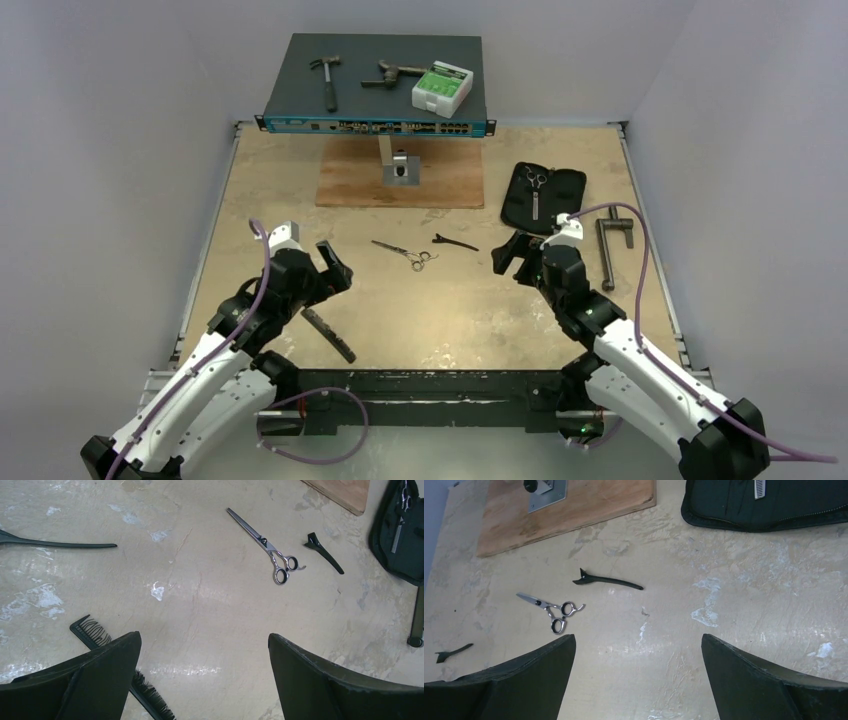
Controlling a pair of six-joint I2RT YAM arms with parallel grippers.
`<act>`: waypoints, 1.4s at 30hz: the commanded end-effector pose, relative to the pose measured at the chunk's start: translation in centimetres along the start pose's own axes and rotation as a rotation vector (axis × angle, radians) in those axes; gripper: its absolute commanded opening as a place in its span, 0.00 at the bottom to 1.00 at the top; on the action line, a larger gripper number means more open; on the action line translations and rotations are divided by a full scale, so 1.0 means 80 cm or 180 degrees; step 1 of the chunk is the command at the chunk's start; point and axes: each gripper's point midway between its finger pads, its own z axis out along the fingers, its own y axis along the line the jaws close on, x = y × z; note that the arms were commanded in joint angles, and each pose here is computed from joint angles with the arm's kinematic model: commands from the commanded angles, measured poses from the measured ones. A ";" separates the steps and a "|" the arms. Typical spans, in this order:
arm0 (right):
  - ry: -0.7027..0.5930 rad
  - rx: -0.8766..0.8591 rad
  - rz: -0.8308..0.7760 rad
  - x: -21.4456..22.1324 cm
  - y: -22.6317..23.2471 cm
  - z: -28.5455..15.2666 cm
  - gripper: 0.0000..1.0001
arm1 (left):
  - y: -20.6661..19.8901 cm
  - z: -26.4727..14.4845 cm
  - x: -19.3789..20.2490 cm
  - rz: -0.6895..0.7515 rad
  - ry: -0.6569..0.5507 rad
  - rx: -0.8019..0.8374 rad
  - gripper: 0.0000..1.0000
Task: Sort the hair-cutting tools
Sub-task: Move the hairdressing tool bag to the center of the board.
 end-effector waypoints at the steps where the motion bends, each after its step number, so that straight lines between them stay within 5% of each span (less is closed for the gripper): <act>1: -0.0139 0.0065 -0.0010 -0.018 0.002 0.001 0.99 | -0.013 -0.007 -0.010 0.0022 -0.0125 0.0218 1.00; 13: -0.0202 0.0302 -0.0080 -0.052 0.006 0.009 0.99 | -0.015 -0.015 -0.002 0.0074 -0.0105 0.0395 1.00; 21: -0.0607 0.0918 0.0635 -0.143 -0.065 0.026 0.96 | -0.024 -0.022 0.002 -0.0054 -0.0033 0.0520 1.00; 29: -0.0645 0.1435 0.1250 -0.140 -0.142 0.060 0.91 | -0.021 -0.031 0.002 -0.0212 -0.0061 0.0545 1.00; 42: -0.0457 0.1809 0.1377 -0.124 -0.218 0.115 0.81 | -0.012 -0.023 0.026 -0.0425 0.0053 0.0575 1.00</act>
